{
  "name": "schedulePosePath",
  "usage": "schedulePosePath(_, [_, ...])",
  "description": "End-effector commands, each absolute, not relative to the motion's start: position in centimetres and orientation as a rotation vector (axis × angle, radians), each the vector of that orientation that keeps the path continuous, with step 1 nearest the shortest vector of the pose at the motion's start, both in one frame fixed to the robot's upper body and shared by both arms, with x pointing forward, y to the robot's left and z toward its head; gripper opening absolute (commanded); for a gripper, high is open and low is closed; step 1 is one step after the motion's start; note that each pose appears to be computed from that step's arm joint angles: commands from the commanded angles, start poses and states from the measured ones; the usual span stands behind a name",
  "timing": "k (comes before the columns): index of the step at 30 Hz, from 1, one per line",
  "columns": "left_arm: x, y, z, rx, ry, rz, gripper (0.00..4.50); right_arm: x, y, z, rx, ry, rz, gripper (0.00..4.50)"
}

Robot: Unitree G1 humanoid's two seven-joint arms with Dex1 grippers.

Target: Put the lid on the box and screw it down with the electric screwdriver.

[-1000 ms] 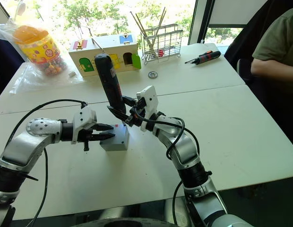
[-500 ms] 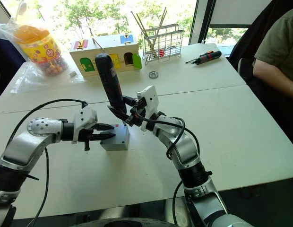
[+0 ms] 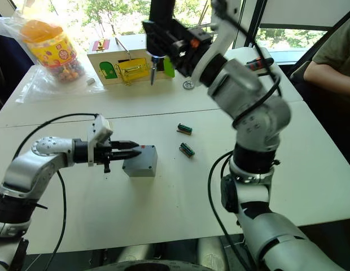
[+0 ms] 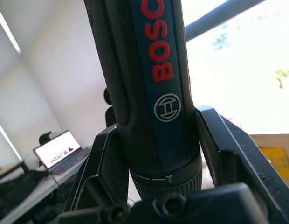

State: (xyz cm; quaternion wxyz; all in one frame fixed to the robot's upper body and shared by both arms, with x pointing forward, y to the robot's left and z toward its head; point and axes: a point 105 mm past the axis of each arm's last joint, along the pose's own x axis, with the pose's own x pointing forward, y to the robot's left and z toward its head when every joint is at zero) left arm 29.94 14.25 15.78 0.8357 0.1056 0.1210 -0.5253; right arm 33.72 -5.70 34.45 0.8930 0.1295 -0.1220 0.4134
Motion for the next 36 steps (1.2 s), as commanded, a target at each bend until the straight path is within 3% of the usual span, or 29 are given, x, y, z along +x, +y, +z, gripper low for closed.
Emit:
schedulePosePath(1, [30.0,13.4,19.0,0.237,0.169,-1.124,1.36,35.0,-8.5,34.3,0.227,-0.144,0.765,1.80])
schedulePosePath(7, [28.5,10.4,20.1,0.370,0.128,-1.236,1.36,38.1,-17.1,28.2,-0.034,0.241,0.435,1.80])
schedulePosePath(10, [27.9,9.3,20.1,0.433,0.113,-1.289,1.36,37.3,-20.2,24.0,-0.056,0.488,0.402,1.80])
schedulePosePath(15, [27.5,8.9,18.4,0.506,0.156,-1.341,1.36,35.1,-21.2,19.8,0.012,0.756,0.468,1.80])
schedulePosePath(21, [27.0,8.8,16.5,0.509,0.188,-1.343,1.36,34.3,-21.4,17.0,0.080,0.932,0.482,1.80])
schedulePosePath(32, [26.8,9.4,15.2,0.507,0.222,-1.299,1.36,34.1,-21.5,14.2,0.035,1.055,0.468,1.80])
schedulePosePath(34, [26.9,9.9,15.0,0.507,0.236,-1.288,1.36,34.1,-21.4,14.1,0.020,1.062,0.469,2.83])
schedulePosePath(36, [27.0,10.2,14.8,0.505,0.243,-1.278,1.36,34.1,-21.4,14.0,0.012,1.068,0.473,3.50])
